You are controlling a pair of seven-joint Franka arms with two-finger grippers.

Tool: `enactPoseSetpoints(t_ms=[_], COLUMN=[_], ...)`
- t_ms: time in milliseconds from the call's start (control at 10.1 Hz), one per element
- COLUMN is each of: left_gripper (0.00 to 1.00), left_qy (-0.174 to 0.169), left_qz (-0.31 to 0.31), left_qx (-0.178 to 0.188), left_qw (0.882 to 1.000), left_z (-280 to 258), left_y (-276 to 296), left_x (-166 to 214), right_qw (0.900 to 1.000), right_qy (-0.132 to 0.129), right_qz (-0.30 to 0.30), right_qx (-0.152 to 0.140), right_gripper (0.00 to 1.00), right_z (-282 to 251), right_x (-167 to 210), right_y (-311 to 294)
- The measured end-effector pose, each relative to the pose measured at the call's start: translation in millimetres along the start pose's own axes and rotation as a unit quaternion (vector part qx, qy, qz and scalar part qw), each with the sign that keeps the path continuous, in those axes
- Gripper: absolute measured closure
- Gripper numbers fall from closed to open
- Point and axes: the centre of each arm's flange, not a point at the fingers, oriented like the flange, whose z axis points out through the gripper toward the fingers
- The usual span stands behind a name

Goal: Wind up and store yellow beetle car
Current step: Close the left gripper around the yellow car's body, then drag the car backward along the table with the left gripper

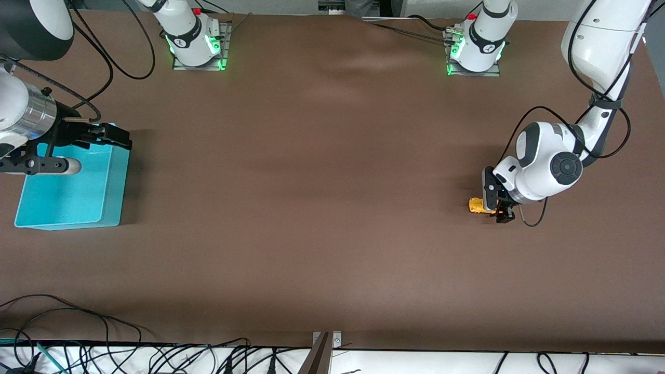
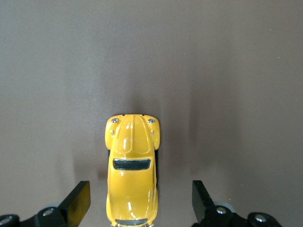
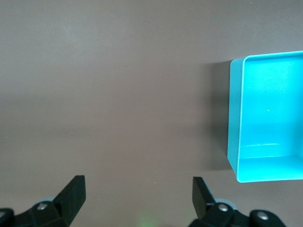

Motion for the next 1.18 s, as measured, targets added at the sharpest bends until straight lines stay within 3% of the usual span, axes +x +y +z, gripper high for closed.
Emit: enactPoseSetpoints(t_ms=[99, 395, 493, 1184], left_gripper=[0.10, 0.52, 0.58, 0.58], left_qy=[0.001, 0.001, 0.001, 0.000], left_qz=[0.001, 0.005, 0.006, 0.002], left_qx=[0.000, 0.005, 0.006, 0.006], left_qw=[1.000, 1.000, 1.000, 1.000], left_z=[0.8, -1.5, -2.1, -2.0], left_y=[0.0, -2.2, -2.3, -2.4], left_x=[1.6, 6.0, 6.2, -0.2], right_qw=[1.000, 1.000, 1.000, 1.000], right_qy=[0.000, 0.000, 0.000, 0.000], right_qz=[0.000, 0.000, 0.000, 0.000], right_qx=[0.000, 0.000, 0.000, 0.000], right_gripper=[0.00, 0.00, 0.00, 0.00], right_z=[0.0, 0.0, 0.0, 0.1], right_x=[0.0, 0.0, 0.0, 0.0], right_y=[0.0, -0.1, -0.1, -0.1])
